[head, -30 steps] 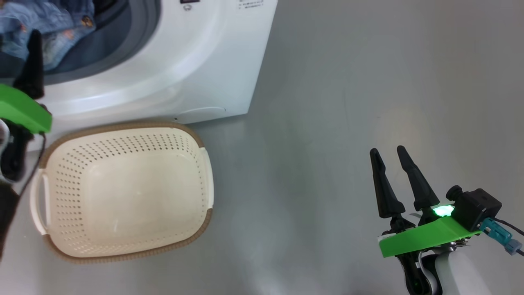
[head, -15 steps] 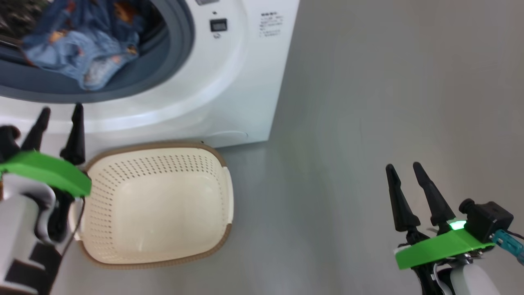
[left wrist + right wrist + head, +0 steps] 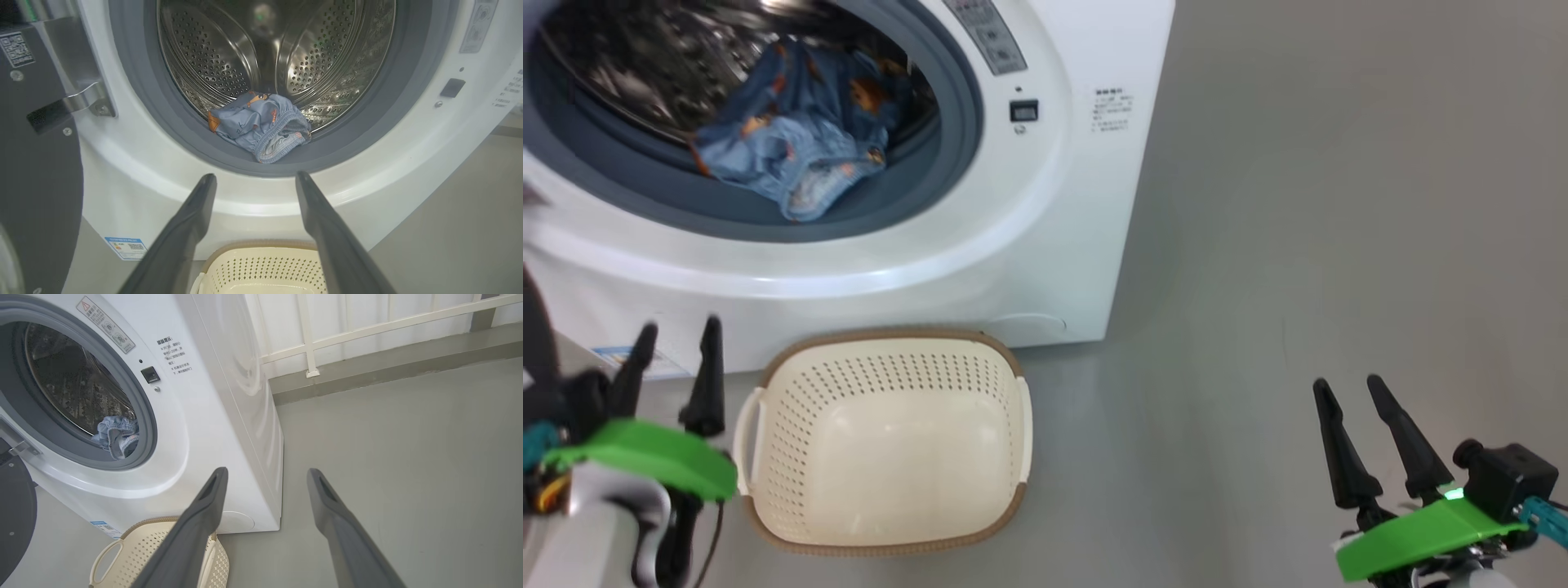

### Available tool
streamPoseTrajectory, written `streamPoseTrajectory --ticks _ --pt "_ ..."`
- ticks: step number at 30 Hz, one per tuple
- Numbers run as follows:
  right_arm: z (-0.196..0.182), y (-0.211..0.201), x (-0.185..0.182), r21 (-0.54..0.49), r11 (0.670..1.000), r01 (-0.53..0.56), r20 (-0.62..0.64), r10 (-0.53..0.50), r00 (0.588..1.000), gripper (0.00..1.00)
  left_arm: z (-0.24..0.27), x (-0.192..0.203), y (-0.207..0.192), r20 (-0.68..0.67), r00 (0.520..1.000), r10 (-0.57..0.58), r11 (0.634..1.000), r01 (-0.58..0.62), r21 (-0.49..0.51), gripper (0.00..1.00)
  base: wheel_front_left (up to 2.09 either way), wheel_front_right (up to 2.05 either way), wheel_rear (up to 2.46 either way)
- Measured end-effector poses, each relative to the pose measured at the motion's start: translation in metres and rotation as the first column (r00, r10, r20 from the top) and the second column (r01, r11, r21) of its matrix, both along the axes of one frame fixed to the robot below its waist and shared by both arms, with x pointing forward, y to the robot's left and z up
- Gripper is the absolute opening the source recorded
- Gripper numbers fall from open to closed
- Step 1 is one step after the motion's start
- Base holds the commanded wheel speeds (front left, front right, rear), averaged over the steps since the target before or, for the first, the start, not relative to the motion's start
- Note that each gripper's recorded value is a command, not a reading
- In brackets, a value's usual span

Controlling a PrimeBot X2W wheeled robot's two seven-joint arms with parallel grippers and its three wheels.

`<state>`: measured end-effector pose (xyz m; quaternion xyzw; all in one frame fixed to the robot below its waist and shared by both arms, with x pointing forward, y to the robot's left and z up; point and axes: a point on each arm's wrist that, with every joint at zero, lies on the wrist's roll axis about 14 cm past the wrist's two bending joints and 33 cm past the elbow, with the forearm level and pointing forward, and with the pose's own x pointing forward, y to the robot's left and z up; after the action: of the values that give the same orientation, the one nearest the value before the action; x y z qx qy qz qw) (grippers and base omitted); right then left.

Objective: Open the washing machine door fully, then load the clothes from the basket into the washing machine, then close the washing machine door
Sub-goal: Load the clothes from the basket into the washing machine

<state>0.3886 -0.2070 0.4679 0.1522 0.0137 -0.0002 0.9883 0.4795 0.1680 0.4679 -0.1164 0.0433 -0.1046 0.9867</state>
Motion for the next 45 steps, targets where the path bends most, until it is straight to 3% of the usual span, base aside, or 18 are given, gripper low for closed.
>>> streamPoseTrajectory --ticks 27,45 --pt "0.012 -0.01 -0.042 -0.023 1.0 0.004 0.024 -0.003 1.0 1.0 0.002 -0.109 0.049 0.012 0.988 0.153 0.988 -0.153 0.003 1.0 0.0 0.0 0.0" --pt "0.016 -0.016 -0.047 -0.009 1.0 0.023 0.037 -0.023 0.999 1.0 0.008 -0.117 0.054 0.034 0.985 0.172 0.985 -0.172 0.006 1.0 0.0 0.0 0.0"
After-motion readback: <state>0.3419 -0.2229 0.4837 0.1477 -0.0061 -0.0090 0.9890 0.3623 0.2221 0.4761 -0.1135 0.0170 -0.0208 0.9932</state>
